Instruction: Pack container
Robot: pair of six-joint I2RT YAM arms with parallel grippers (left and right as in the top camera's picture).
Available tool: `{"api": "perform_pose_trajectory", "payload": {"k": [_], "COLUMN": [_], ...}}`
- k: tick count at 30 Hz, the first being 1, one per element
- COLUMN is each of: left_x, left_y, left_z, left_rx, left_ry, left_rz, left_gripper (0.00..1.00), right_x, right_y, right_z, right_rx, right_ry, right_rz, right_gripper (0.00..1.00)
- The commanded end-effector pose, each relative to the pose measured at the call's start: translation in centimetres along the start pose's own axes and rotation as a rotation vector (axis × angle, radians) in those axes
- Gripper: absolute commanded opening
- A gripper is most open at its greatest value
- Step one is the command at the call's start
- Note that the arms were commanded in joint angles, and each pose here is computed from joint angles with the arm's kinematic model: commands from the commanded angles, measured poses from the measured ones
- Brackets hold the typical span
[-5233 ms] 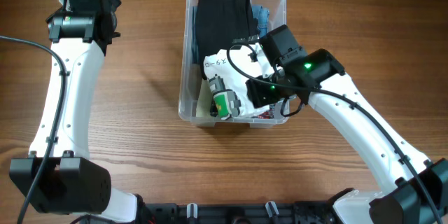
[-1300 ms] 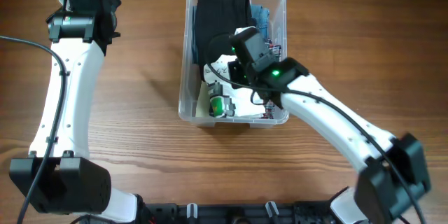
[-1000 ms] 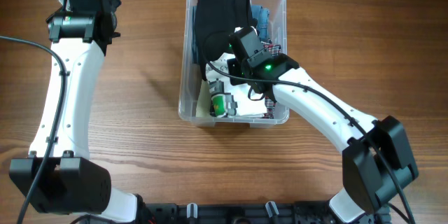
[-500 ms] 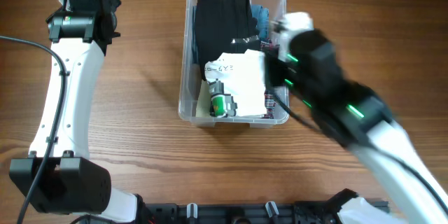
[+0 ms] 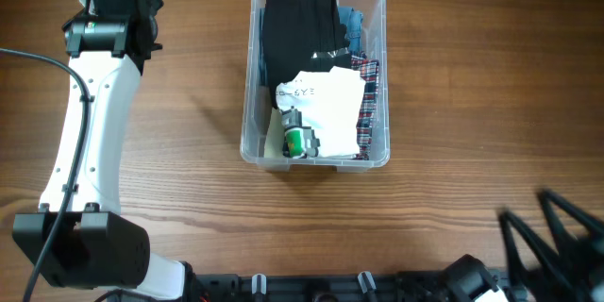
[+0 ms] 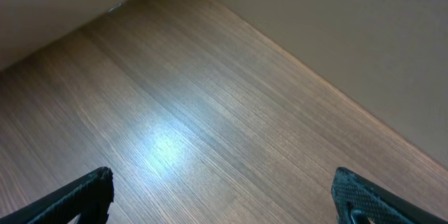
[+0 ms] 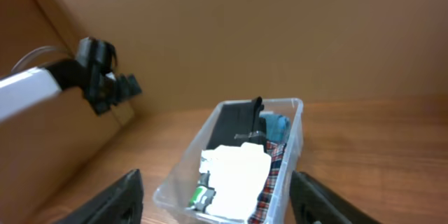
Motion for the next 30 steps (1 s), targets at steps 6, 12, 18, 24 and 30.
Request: {"api": "perform_pose_trajectory", "payload": {"k": [6,12,18,24,30], "left_x": [-0.3,-0.3,-0.3,-0.3,-0.3], "left_y": [0.3,0.3,0.3,0.3,0.3], "left_z": [-0.1,-0.1,-0.1,-0.1,-0.1], "left_rx": [-0.004,-0.004,-0.004,-0.004,-0.004], "left_ry": [-0.011,-0.011,-0.011,-0.011,-0.012], "left_rz": [-0.017,-0.017,-0.017,-0.017,-0.017], "left_gripper": [1.0,1.0,1.0,0.99,1.0], "right_x": [6.6,7.5,6.7,0.9,-6.6], "right_y": [-1.4,-1.4,1.4,4.8,6.6], "right_z": [3.3,4.3,1.1,1.2,6.4], "right_rx": [-0.013,-0.01,0.032,0.059,-0.045], "right_ry": [-0.094,-0.075,-0.218,-0.279,-0.205], "right_rz": [0.001,-0.008,-0.175,-0.343,-0.428], "right_gripper": [0.78,0.81,0.95,1.0,1.0]}}
Point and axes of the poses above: each gripper's point midway between its finger pads, its own x axis back along the fingers, its own y axis along the line the jaws close on, z = x × y, the point moved 2 cm from there along x, back along the fingers, and after that the axes turned 15 degrees about x, right-handed, at the moved point
